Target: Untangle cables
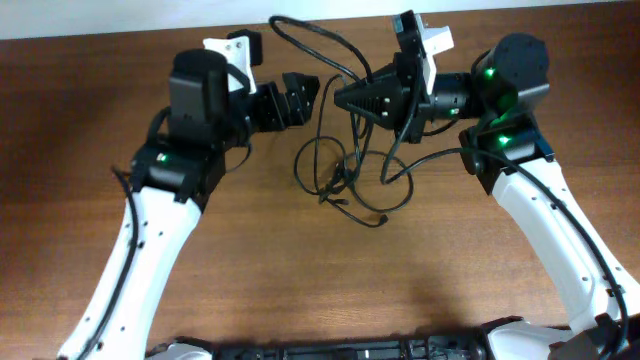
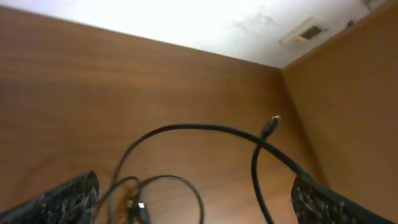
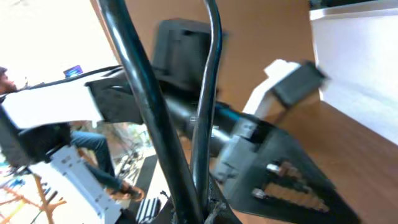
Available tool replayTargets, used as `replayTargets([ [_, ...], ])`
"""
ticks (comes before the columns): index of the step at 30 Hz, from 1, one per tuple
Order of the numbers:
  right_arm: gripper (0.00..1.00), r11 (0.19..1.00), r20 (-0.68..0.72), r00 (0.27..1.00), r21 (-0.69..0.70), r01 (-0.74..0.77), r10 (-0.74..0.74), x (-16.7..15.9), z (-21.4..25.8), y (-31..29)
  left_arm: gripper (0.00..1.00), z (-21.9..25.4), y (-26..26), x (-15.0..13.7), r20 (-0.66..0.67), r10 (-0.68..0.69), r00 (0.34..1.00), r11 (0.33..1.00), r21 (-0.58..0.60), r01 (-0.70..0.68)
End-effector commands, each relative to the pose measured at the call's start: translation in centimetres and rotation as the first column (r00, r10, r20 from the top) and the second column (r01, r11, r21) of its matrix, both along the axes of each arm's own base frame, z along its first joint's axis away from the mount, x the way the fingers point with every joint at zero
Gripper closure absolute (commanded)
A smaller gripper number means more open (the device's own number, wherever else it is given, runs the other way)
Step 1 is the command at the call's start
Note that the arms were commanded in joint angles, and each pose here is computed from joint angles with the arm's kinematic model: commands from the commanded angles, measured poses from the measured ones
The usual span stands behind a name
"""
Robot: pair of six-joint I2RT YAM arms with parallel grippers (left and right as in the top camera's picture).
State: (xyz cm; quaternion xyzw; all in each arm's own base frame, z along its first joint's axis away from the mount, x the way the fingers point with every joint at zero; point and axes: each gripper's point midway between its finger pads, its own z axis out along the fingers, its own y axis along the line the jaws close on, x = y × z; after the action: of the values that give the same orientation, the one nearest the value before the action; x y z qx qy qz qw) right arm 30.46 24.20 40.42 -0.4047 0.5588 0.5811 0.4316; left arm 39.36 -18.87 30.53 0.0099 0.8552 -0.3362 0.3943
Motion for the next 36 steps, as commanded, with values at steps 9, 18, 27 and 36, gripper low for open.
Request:
replayTargets([
  [9, 0.96, 0.992, 0.038, 0.991, -0.021, -0.126, 0.126, -2.3, 0.1, 0.1, 0.14, 0.6, -6.7, -3.1, -0.187, -0.39, 0.902, 0.861, -0.421, 0.285],
  [18, 0.96, 0.992, 0.045, 0.991, -0.021, -0.125, 0.125, -2.3, 0.1, 0.1, 0.01, 0.4, -7.2, -5.9, -0.282, -0.497, 0.821, 0.804, -0.504, 0.314],
  [27, 0.96, 0.992, 0.044, 0.991, -0.021, -0.124, 0.125, -2.3, 0.1, 0.1, 0.01, -1.3, -7.1, -5.6, -0.392, -0.413, 0.822, 0.855, -0.478, 0.201],
  [36, 0.96, 0.992, 0.044, 0.992, -0.02, -0.121, 0.122, -2.2, 0.1, 0.1, 0.28, -2.1, -8.4, -5.8, -0.397, -0.375, 0.838, 0.883, -0.427, 0.193],
])
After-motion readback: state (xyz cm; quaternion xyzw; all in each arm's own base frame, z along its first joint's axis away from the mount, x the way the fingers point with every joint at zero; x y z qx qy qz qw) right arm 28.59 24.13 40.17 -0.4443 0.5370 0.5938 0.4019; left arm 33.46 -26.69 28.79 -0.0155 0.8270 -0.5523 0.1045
